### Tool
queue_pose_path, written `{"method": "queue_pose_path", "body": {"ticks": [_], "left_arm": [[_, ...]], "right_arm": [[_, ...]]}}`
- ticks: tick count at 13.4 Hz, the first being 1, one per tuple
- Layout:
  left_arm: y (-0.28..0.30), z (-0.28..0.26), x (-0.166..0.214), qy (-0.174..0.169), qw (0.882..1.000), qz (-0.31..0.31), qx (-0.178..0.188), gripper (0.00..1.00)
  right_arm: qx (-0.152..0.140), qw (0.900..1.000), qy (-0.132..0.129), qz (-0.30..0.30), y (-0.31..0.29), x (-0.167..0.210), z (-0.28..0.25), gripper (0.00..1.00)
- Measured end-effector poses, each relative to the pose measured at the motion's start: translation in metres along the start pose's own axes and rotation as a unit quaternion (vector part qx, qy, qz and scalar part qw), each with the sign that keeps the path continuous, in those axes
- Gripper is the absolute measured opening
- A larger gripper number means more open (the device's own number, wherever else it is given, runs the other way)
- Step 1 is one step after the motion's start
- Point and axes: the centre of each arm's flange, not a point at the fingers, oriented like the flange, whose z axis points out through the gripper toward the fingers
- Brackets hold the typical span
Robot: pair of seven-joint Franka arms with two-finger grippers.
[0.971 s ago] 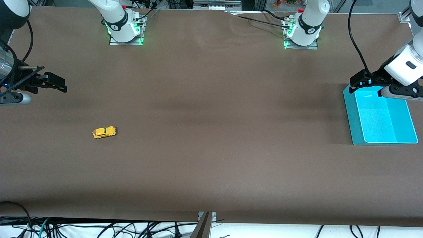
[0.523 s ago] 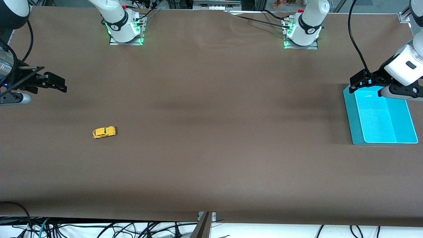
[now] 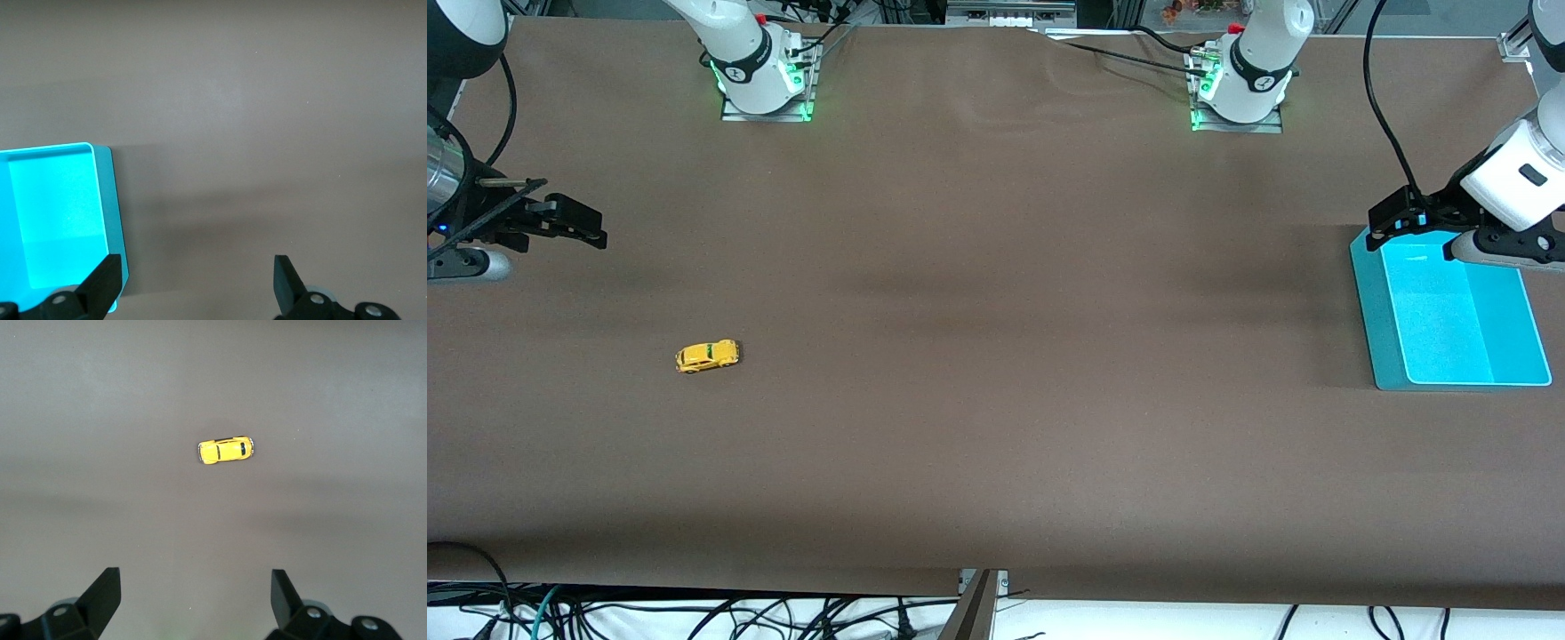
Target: Wind and store yellow beetle car
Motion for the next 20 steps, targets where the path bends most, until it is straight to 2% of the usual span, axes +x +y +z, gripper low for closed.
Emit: {"method": "queue_pose_path", "body": {"ticks": [9, 14, 15, 17, 19, 20], "left_arm": [[0.0, 0.0, 0.0, 0.0, 1.0, 0.0, 0.0, 1.0], [0.0, 0.0, 0.0, 0.0, 1.0, 0.0, 0.0, 1.0], [0.0, 0.0, 0.0, 0.0, 1.0, 0.0, 0.0, 1.0], [0.0, 0.0, 0.0, 0.0, 1.0, 0.0, 0.0, 1.0], [0.0, 0.0, 0.0, 0.0, 1.0, 0.0, 0.0, 1.0], [0.0, 0.0, 0.0, 0.001, 1.0, 0.0, 0.0, 1.0]], "right_arm": [[0.0, 1.0, -0.001, -0.002, -0.002, 0.001, 0.002, 1.0], [0.0, 0.999, -0.035, -0.018, -0.02, 0.017, 0.037, 1.0], [0.001, 0.998, -0.046, -0.034, -0.02, 0.021, 0.049, 1.0], [-0.008, 0.99, -0.071, -0.118, -0.016, 0.031, 0.077, 1.0], [-0.016, 0.973, -0.082, -0.214, -0.009, 0.044, 0.101, 1.0], [-0.014, 0.961, -0.082, -0.263, -0.007, 0.051, 0.113, 1.0]]}}
